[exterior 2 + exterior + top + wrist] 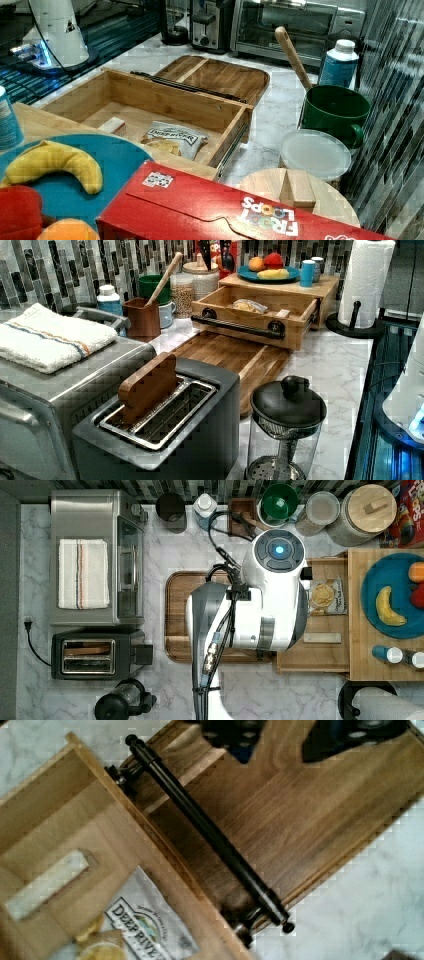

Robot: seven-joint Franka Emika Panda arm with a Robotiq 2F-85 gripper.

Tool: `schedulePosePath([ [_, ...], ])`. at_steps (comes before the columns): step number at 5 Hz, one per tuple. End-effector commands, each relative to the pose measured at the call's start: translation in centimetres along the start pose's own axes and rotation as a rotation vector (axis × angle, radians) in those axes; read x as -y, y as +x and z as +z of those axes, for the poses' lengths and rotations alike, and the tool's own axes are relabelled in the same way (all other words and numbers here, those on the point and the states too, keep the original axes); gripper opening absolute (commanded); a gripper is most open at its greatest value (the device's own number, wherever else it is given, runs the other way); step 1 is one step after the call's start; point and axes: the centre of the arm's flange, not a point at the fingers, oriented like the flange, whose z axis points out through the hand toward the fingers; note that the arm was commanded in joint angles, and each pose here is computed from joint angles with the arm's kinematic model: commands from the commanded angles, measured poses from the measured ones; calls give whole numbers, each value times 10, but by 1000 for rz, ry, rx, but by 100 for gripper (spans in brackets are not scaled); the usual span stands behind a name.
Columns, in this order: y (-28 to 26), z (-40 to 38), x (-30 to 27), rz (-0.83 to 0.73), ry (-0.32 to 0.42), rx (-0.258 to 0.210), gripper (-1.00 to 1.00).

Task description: Close the drawer.

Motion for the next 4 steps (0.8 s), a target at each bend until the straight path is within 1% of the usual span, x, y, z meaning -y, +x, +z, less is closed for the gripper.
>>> schedulePosePath([
  [1,-64,16,49,-369,46,-59,100],
  [2,-68,40,48,-451,59,-80,87],
  [3,-67,73,50,-526,58,-81,-100],
  [4,-62,104,51,-556,80,-68,-100],
])
